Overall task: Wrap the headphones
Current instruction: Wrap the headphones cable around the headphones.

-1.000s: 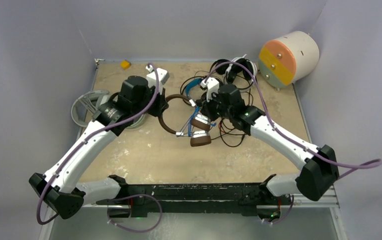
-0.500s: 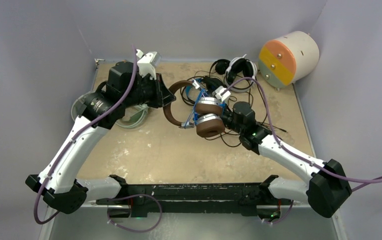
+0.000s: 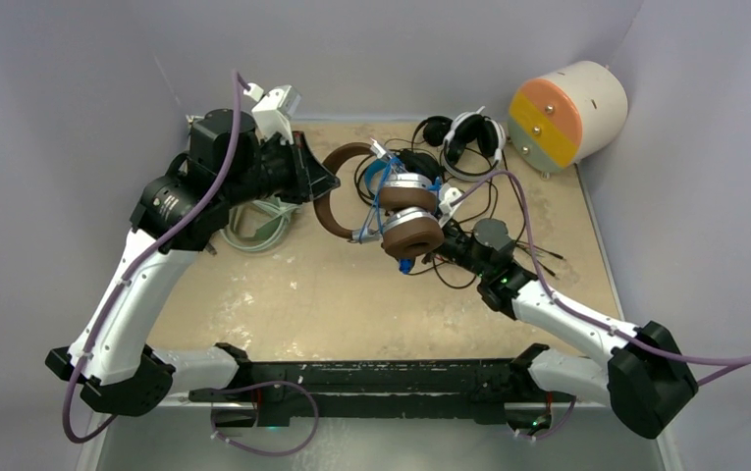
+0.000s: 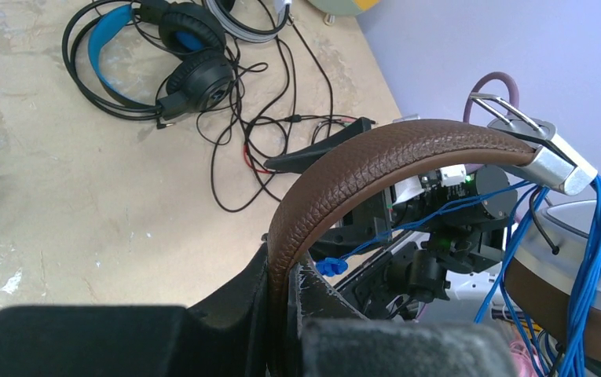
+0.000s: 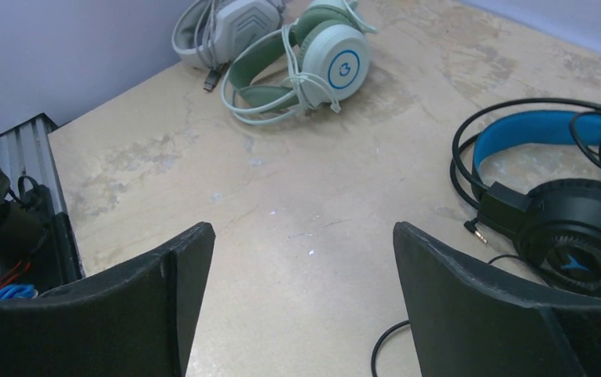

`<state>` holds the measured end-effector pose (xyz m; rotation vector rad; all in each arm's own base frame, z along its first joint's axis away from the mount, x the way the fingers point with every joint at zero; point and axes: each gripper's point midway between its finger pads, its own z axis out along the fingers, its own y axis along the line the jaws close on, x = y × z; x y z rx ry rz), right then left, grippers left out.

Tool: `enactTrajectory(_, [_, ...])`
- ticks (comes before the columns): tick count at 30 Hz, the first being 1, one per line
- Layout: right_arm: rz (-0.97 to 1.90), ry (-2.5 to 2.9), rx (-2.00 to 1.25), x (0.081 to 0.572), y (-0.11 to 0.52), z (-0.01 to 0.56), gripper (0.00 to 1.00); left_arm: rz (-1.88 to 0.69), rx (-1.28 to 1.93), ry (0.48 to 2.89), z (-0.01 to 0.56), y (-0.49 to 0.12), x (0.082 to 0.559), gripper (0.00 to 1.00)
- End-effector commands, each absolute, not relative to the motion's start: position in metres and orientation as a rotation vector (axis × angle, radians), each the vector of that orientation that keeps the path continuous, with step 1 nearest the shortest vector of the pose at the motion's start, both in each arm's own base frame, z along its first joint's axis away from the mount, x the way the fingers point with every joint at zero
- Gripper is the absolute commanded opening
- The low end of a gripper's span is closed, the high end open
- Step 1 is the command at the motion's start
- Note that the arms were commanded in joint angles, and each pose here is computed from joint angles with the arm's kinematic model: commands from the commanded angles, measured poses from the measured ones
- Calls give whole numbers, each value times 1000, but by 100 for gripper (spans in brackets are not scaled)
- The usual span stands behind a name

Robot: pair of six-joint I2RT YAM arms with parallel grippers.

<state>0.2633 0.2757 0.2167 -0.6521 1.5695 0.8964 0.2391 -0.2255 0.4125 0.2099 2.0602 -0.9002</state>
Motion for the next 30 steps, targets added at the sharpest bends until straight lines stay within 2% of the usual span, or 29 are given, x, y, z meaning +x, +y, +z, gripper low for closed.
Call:
enactTrajectory(1, [894, 1440, -692, 259, 275, 248, 88, -948, 177, 1991, 441, -226, 236, 0])
enactTrajectory(7, [785, 1505, -603, 266, 254, 245, 99, -940, 178, 1987, 444, -226, 238, 0])
enactTrajectory(14, [795, 1512, -614, 249, 244, 244, 99, -938, 180, 1979, 446, -226, 239, 0])
enactTrajectory(22, [942, 1441, -780, 206, 253, 256, 99, -935, 178, 1990, 444, -227, 242, 0])
enactTrajectory(30, [1031, 1353, -861, 193, 265, 289, 99, -958, 188, 1989, 444, -232, 242, 0])
